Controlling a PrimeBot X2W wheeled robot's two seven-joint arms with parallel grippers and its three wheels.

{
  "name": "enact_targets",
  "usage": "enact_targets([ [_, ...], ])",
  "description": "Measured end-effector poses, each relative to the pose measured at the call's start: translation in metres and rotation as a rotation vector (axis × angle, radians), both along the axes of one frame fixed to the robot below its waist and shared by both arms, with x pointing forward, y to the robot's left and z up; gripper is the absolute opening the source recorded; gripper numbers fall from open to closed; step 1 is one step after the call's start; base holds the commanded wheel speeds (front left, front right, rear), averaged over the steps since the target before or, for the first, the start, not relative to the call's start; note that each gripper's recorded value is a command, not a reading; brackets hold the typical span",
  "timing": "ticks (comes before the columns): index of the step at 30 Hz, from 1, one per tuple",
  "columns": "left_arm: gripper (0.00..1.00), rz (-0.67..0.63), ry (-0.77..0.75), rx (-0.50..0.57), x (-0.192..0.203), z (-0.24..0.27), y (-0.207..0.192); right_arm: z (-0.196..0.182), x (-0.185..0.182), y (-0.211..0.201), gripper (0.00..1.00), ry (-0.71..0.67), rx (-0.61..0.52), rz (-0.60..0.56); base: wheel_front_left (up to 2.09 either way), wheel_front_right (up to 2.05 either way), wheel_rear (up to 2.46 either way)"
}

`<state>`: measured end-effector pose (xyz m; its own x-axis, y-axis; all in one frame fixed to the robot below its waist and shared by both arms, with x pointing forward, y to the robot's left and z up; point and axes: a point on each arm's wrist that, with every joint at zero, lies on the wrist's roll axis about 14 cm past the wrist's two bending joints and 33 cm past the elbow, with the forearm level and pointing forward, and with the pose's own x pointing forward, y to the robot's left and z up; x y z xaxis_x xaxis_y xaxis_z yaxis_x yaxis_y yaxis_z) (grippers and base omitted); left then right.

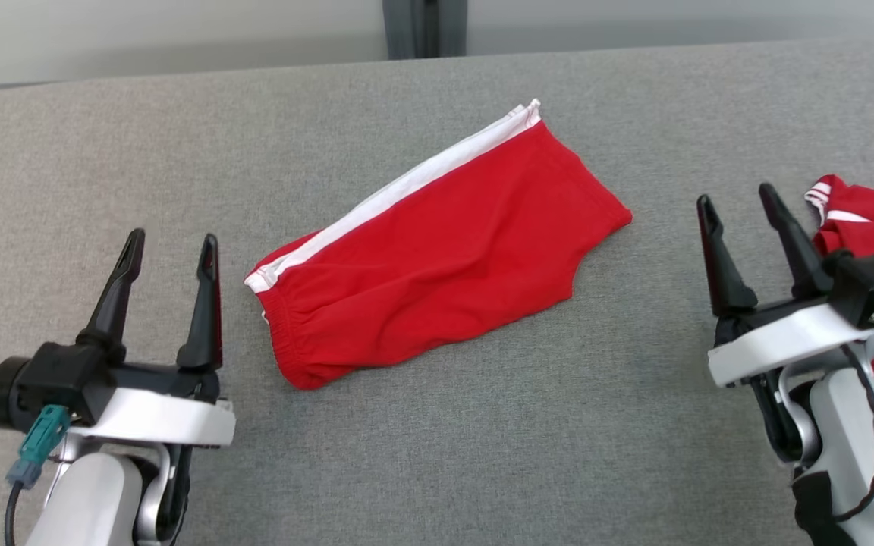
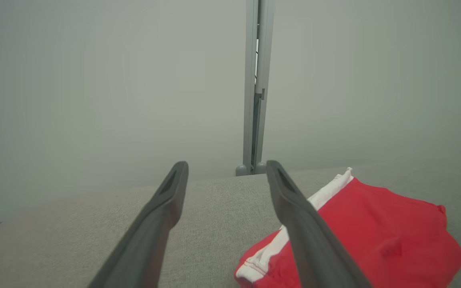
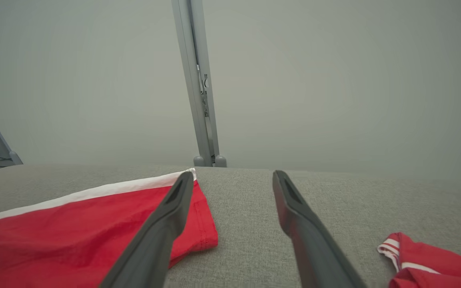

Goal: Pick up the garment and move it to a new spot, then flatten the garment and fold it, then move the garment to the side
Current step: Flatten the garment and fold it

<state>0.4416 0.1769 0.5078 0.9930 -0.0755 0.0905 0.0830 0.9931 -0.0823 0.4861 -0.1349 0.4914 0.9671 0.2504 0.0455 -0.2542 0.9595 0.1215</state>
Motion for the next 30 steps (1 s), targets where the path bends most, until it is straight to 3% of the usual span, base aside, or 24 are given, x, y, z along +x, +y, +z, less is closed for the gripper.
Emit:
enact_targets([
  [19, 1.00, 0.013, 0.023, 0.016, -0.018, -0.007, 0.005, -0.001, -0.008, 0.002, 1.00, 0.012, 0.003, 0.000, 0.00, 0.00, 0.00],
  [25, 1.00, 0.029, 0.006, 0.010, -0.011, -0.003, 0.007, -0.004, 0.015, -0.001, 1.00, 0.019, -0.032, 0.008, 0.00, 0.00, 0.00],
  [30, 1.00, 0.056, 0.001, 0.008, -0.002, -0.003, 0.016, -0.027, 0.041, 0.011, 1.00, 0.090, -0.085, 0.050, 0.00, 0.00, 0.00],
])
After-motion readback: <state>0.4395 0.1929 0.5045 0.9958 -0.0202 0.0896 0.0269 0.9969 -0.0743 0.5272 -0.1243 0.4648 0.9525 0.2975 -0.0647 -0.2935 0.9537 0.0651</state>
